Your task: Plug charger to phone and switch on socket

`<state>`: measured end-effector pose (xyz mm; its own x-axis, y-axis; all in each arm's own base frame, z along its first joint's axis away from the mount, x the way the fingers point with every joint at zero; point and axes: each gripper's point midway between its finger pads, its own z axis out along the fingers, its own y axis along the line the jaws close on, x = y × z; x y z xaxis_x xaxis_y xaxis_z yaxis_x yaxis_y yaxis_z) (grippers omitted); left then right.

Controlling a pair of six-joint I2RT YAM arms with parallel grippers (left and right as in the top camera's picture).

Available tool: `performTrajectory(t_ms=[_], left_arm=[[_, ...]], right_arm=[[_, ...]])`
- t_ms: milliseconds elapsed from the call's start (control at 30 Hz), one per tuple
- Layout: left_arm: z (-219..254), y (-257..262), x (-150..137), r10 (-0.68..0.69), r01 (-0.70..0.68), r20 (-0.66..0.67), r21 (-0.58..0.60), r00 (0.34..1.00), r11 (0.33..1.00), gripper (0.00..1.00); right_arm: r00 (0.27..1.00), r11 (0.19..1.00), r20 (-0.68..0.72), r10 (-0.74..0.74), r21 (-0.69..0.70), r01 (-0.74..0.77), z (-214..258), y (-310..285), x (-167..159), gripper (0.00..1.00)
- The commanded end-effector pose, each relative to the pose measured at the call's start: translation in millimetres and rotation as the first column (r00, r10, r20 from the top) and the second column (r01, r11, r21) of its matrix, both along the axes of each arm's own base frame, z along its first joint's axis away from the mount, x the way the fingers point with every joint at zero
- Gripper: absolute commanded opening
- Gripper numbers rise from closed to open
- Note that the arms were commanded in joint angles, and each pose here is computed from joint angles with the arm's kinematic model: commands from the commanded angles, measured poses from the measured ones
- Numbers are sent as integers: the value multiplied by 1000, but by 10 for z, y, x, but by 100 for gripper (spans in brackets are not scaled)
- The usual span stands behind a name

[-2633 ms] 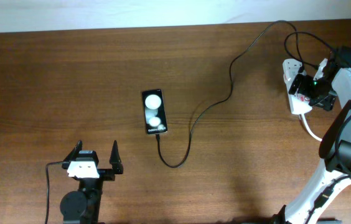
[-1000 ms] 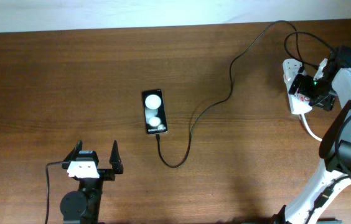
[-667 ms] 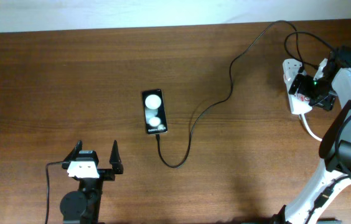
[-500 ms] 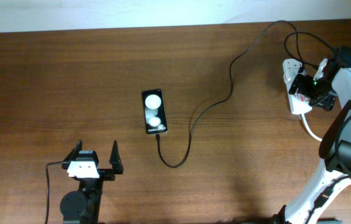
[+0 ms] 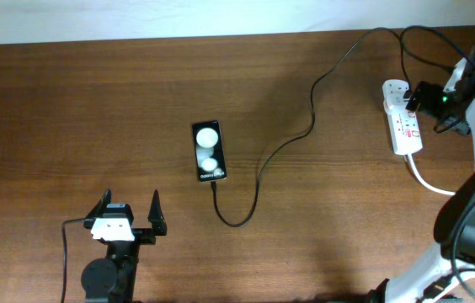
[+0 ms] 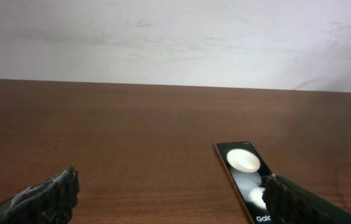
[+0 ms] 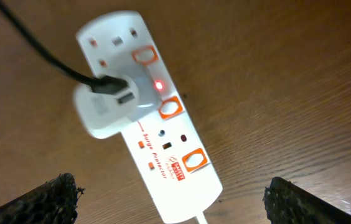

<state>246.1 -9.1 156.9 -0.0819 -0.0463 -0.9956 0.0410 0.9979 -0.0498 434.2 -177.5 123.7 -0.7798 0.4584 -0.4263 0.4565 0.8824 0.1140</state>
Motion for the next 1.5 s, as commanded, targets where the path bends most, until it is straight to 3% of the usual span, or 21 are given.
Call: performTrajectory(t_ms=[0,633,800,1467], left_arm=[[-9,29,-3,13,-13,0,16,1000,1000,99],[-9,29,-3,13,-13,0,16,1000,1000,99],[-9,29,-3,13,-13,0,16,1000,1000,99],[-9,29,-3,13,-13,0,16,1000,1000,99]], right_arm=[[997,999,77,1,-42,2,395,19,-40,99],[918,983,396,36,-180,39,1940,208,-467,99],[898,979,437,45,-199,48,2139,256,-576,99],[951,986,276,138,-128,-106,1356,798,-605,99]])
